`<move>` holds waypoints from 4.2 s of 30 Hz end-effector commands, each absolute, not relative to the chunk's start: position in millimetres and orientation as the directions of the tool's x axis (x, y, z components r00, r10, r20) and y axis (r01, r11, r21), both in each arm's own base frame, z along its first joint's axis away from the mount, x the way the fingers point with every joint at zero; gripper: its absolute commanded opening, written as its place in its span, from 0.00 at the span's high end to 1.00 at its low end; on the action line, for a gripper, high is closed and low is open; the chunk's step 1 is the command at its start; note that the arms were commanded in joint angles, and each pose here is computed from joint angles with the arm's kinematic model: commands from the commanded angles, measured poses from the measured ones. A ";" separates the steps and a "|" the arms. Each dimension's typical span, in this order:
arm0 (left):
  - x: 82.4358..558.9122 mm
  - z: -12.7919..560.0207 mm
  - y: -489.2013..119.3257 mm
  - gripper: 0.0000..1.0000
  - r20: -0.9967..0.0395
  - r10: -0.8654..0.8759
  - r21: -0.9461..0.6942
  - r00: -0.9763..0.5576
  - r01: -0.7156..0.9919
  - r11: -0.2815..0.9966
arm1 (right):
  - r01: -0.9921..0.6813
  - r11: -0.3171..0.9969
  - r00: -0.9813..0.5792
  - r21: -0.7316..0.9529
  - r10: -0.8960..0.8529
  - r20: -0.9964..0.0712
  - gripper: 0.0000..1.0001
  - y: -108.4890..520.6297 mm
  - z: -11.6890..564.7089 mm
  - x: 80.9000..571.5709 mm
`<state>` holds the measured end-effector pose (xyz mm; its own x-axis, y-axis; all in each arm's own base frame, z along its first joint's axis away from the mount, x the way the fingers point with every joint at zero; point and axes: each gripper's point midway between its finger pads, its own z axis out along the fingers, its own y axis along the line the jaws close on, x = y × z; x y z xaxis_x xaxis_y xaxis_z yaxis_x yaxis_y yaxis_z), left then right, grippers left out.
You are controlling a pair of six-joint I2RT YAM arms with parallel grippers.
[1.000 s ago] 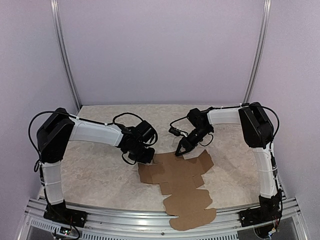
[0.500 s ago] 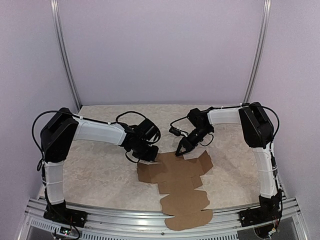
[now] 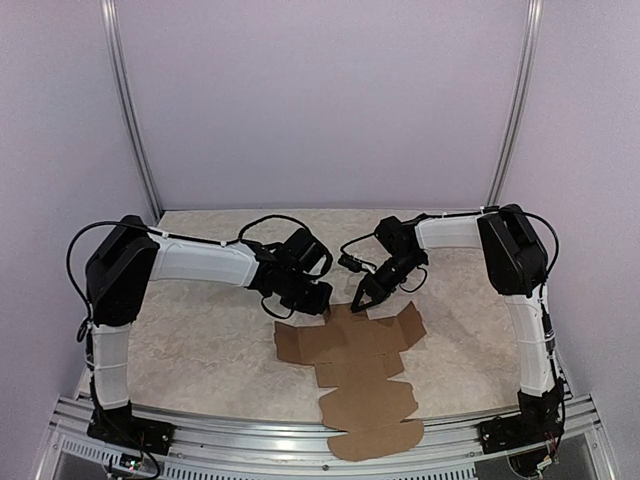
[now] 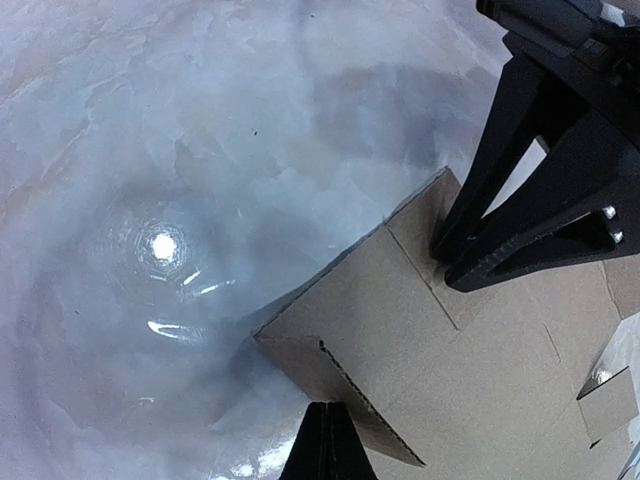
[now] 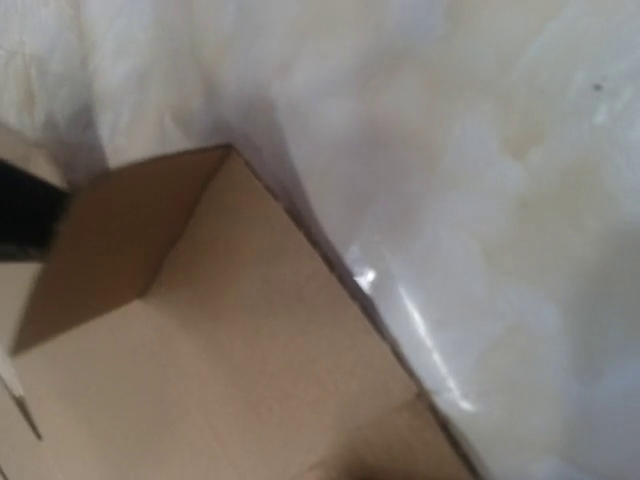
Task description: Fold the paper box
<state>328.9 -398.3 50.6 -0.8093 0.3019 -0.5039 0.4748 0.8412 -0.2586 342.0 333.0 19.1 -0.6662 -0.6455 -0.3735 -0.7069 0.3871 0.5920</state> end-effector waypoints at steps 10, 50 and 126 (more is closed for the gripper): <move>323.1 21.8 -426.0 1.00 -0.479 0.327 -0.329 -0.815 0.512 0.793 | -0.656 0.562 -0.690 0.504 -0.717 -0.099 0.88 283.4 -75.0 314.9; 356.1 147.4 -421.9 0.57 -0.721 0.313 -0.114 -0.618 0.551 0.827 | -0.780 0.589 -0.588 0.212 -0.575 -0.569 0.62 187.8 127.3 339.4; 208.9 35.9 -462.0 0.71 -0.376 0.260 -0.427 -0.889 0.415 0.803 | -0.928 0.316 -0.360 0.198 -0.897 -0.256 0.82 285.1 -45.7 259.9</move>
<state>203.0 -461.2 32.9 -0.9077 0.2337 -0.3485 0.3851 0.7937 -0.4709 303.4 327.2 16.8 -0.2716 -0.8241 -0.4972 -0.9598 0.2701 0.0767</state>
